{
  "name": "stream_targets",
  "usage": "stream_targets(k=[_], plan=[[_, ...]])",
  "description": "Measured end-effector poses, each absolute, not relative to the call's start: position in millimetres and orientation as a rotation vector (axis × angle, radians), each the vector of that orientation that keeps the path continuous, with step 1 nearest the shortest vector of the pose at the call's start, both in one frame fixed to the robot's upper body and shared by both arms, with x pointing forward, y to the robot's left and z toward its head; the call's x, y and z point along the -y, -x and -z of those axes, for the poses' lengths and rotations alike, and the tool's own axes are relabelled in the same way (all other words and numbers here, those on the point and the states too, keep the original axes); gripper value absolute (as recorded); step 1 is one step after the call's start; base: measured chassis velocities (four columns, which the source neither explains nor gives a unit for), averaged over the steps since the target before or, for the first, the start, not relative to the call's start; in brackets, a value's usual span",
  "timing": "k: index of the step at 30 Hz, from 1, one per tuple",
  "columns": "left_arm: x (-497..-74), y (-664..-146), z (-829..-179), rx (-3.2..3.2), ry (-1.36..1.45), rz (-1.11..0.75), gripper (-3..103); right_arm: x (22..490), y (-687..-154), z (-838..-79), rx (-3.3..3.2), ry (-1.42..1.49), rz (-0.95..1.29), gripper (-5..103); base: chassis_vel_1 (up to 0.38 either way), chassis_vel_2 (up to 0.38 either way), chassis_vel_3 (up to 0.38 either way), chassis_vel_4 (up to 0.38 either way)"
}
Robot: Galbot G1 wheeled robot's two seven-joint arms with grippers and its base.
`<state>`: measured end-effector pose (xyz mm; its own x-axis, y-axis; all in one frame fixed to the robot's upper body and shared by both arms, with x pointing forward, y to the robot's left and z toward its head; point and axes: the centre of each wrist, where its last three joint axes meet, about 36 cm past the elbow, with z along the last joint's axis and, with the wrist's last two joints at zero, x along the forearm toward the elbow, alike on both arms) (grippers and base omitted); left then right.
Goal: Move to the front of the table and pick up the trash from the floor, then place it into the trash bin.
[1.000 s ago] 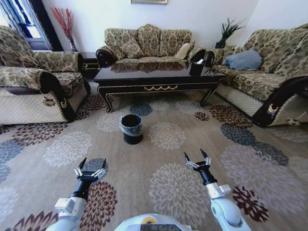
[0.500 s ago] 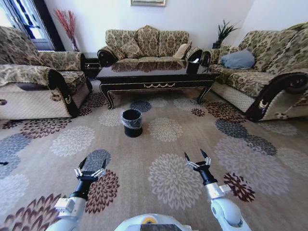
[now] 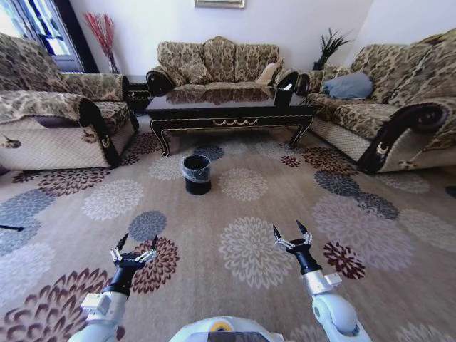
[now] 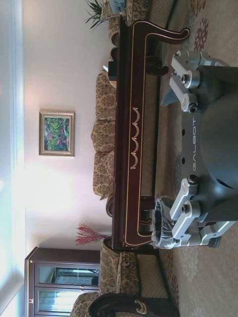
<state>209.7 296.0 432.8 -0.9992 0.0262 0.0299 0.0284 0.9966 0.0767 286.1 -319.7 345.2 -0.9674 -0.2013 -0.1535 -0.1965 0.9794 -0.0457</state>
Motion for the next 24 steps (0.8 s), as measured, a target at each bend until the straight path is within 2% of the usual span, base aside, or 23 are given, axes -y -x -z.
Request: stream_targets(k=[24], plan=[[-296.0, -209.7, -432.8, 3.11, 0.043, 0.12, 100, 319.7, -286.1, -345.2, -2.968, 0.3, 0.045, 100, 0.164, -0.162, -0.165, 0.164]])
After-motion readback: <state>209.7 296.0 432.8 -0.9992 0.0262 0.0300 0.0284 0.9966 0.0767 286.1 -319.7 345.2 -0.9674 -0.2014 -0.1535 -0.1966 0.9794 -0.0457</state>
